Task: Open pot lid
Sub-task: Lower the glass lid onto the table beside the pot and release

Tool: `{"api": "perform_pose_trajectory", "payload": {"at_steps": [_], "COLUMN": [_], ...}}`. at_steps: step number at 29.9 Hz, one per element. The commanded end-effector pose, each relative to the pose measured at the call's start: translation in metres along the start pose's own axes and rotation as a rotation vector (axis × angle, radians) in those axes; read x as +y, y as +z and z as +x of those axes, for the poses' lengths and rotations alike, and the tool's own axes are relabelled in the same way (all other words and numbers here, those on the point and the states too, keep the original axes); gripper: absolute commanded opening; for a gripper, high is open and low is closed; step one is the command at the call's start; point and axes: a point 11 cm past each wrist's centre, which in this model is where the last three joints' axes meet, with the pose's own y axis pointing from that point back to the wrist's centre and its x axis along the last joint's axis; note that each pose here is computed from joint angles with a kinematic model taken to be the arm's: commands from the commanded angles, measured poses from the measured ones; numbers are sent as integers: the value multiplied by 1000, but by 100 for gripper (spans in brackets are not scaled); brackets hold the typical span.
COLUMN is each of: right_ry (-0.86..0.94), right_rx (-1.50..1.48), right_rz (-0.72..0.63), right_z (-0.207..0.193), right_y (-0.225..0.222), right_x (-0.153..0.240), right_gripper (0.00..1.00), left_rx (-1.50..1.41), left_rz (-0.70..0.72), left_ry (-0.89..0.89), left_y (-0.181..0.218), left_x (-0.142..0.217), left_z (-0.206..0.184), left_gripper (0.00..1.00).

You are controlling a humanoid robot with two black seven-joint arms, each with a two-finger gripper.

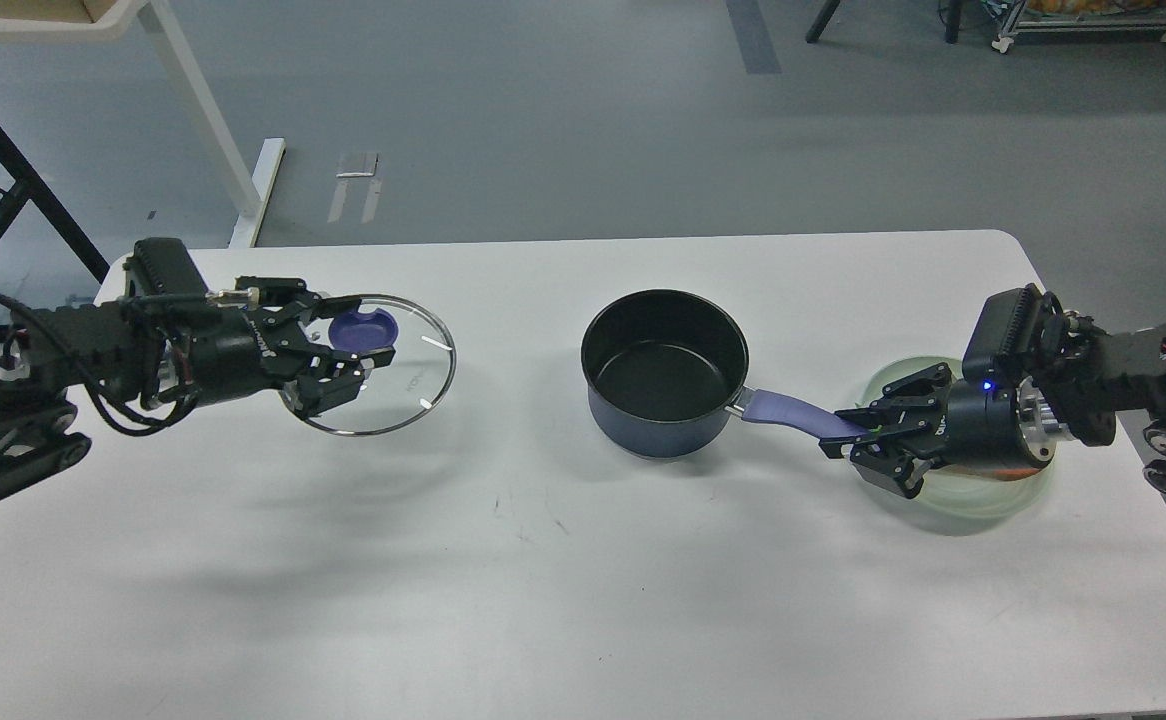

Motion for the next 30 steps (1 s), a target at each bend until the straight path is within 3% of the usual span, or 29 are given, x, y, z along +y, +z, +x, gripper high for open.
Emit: {"api": "perform_pose_trajectory", "payload": {"at_steps": [1,12,19,22,25,28,30], "right_ry": [0,2,12,12,11,11,11], "right_rx": [0,-8,-8,-8,-9,-9,-9], "right_rz": [-2,-14,-16,-16,-15,-14,-14], "right_z": [0,-3,-4,-4,-5,-5,-5], "right_y": [0,3,3,3,3,2,2], "right_x": [1,6,7,7,7,6,6], "right_gripper": [33,34,34,34,34,34,34], "left_rx": [20,67,68,71,80,80,81], "left_rz": [26,26,51,51,49,50,53], "left_ry": [-16,-56,-79,-79,-86,-79,-79], "left_y": [2,15,9,10,13,12,12], "left_x": [21,20,22,21,23,22,23], "left_z": [-29,-65,-76,-78,-82,-81,-80], "left_gripper": [49,54,64,81,86,98,98]}}
